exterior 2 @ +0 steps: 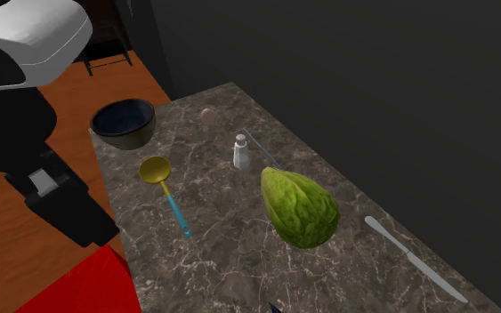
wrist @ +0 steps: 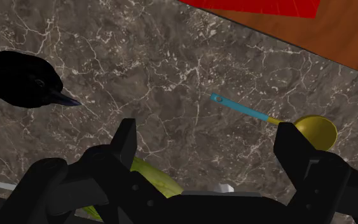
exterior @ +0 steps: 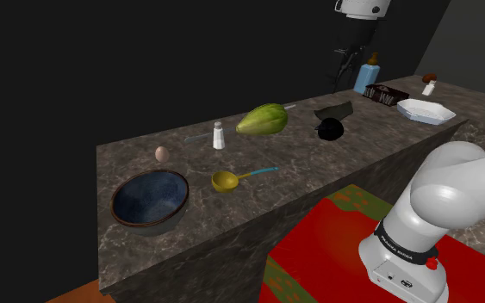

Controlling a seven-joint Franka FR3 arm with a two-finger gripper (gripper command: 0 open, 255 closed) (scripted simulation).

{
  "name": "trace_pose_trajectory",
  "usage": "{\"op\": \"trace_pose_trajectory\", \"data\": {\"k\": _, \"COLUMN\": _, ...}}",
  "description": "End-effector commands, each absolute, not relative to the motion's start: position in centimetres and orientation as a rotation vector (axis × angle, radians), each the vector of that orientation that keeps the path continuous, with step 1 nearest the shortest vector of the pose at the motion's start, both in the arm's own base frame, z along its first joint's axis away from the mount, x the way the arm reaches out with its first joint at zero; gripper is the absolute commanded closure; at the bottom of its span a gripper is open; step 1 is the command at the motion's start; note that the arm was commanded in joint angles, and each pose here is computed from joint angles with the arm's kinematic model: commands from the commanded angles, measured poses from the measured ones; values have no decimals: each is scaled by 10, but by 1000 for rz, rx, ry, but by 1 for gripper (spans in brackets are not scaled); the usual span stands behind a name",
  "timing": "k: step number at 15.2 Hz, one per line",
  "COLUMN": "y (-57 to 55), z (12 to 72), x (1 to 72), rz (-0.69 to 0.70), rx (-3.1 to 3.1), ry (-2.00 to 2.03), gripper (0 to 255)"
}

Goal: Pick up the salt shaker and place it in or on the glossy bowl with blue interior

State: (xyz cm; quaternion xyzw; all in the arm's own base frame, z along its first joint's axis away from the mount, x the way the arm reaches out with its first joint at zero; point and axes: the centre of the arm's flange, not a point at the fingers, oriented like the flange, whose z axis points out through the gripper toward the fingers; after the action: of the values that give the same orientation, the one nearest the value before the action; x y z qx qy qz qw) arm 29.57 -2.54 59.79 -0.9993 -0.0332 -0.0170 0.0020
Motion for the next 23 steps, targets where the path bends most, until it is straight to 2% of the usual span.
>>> {"op": "trace_pose_trajectory", "data": {"k": 1, "y": -25, "z": 598, "x": 296, "rz": -53, "rx": -3136, "ry": -104, "gripper": 0}}
{"op": "trace_pose_trajectory", "data": {"k": 23, "y": 69, "z": 474, "x": 558, "rz": 94, "rx": -3184, "ry": -198, "gripper": 0}}
